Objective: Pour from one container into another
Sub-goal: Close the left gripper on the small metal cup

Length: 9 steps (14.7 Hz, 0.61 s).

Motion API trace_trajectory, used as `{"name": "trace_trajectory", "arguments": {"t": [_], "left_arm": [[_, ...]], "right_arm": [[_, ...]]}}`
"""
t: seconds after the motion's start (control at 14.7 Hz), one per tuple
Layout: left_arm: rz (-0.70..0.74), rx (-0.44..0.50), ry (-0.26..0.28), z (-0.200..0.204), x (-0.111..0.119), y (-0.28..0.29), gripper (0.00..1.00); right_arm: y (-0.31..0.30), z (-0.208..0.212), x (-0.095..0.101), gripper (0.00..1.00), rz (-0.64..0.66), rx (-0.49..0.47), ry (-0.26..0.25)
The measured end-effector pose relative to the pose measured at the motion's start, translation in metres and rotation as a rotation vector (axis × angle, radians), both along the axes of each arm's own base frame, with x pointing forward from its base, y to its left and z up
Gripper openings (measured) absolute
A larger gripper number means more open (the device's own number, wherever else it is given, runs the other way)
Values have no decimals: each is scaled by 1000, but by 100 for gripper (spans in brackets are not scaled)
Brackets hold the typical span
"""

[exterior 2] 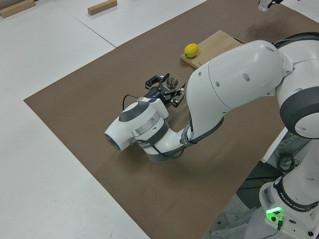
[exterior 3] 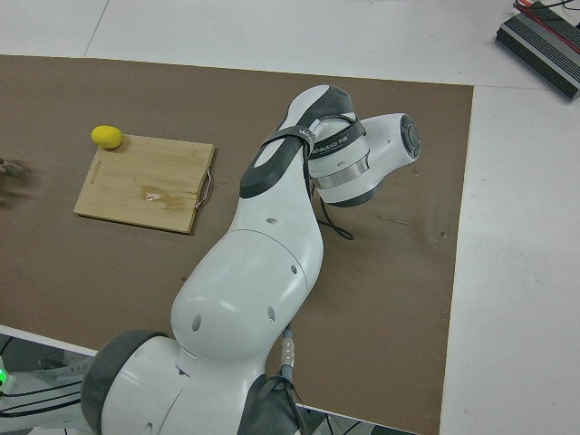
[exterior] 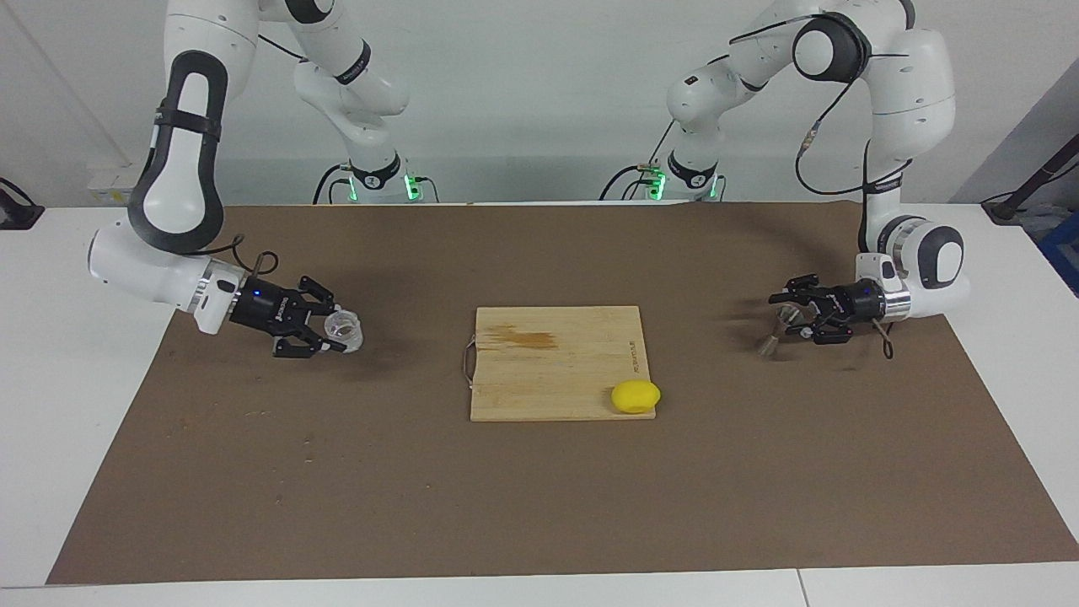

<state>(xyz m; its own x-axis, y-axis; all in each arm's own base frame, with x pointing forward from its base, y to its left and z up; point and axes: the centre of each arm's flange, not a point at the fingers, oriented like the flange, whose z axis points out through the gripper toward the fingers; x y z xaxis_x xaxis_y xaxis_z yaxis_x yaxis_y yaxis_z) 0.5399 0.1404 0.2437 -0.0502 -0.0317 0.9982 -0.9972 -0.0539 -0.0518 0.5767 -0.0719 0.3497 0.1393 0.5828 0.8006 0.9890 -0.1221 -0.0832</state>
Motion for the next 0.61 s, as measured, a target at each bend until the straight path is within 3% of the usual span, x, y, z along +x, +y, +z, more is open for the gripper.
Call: {"name": "trace_trajectory", "arguments": {"t": [0.27, 0.61], "left_arm": [[2, 4, -2, 0, 1, 0, 71], [2, 5, -4, 0, 1, 0, 60]], "right_arm": [[0, 0, 0, 52, -3, 0, 5], [0, 0, 0, 52, -3, 0, 5]]}}
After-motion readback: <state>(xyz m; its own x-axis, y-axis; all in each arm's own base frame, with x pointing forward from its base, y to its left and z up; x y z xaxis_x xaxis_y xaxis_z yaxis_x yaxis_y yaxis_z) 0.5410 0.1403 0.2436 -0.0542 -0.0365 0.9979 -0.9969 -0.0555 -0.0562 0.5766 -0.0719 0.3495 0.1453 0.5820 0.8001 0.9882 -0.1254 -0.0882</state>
